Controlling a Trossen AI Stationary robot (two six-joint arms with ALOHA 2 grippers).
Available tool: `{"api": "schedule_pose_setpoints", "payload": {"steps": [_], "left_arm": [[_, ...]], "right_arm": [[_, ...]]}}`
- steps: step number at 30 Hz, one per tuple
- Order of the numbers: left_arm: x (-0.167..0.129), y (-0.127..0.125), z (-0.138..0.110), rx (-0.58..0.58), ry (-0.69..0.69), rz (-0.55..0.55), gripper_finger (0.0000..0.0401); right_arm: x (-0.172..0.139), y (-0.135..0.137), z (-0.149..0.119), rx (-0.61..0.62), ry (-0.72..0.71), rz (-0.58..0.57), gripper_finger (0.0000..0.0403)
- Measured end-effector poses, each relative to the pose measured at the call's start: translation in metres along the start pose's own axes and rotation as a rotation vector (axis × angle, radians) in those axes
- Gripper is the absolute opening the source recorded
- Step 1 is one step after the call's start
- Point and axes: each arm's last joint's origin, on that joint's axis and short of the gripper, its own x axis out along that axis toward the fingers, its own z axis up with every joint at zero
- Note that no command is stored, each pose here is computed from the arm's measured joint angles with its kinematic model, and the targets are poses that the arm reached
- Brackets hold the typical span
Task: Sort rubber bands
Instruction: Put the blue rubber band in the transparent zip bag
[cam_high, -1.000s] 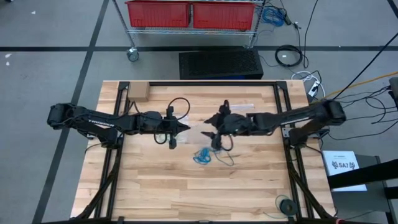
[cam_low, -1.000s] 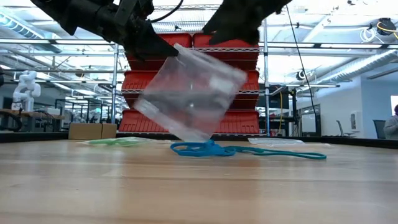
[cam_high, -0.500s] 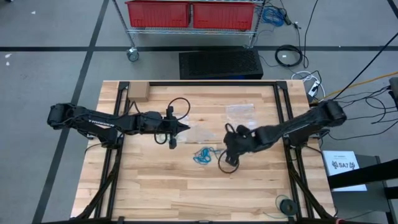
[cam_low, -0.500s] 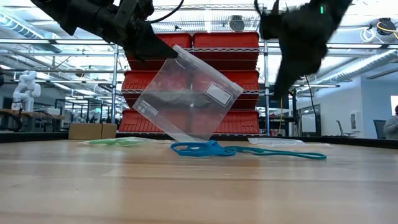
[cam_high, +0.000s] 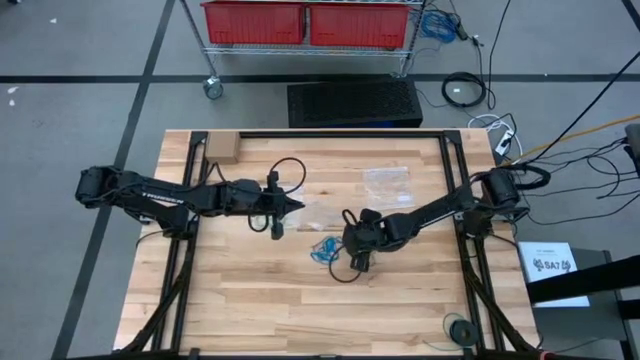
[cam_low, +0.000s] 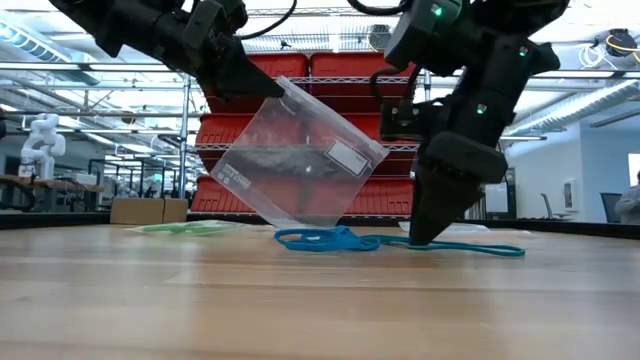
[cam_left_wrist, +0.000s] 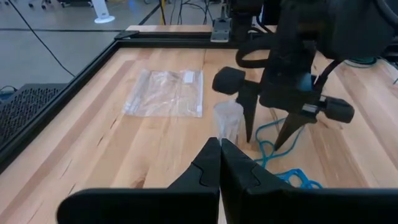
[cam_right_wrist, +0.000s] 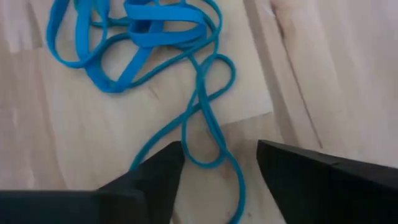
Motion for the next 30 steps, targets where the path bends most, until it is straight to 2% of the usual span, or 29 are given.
{"api": "schedule_pose_setpoints", "payload": {"steps": [3,6,7,11,16,24,27,30], "left_arm": [[0.0,0.0,0.0,0.0,0.001,0.0,0.0],[0.0,0.0,0.0,0.0,0.001,0.0,0.0],[0.0,0.0,0.0,0.0,0.001,0.0,0.0],[0.0,0.0,0.0,0.0,0.002,0.0,0.0],[0.0,0.0,0.0,0.0,0.003,0.0,0.0],[0.0,0.0,0.0,0.0,0.004,0.0,0.0],[0.0,0.0,0.0,0.0,0.005,0.0,0.0],[0.0,0.0,0.0,0.0,0.005,0.0,0.0]], "right_arm": [[-0.006,0.001,0.003,-0.013,-0.013,0.019,0.012],[-0.015,0.0,0.007,-0.011,-0.024,0.044,0.0031],[-0.019,0.001,0.007,-0.021,-0.029,0.046,0.0016],[-0.04,0.006,0.019,-0.03,-0.097,0.072,0.0006],[-0.06,0.008,0.025,-0.046,-0.094,0.068,0.0003],[-0.065,0.007,0.027,-0.034,-0.078,0.059,0.0004],[-0.065,0.007,0.026,-0.007,-0.067,0.063,0.0023],[-0.065,0.004,0.021,0.022,-0.014,0.039,0.0061]]}}
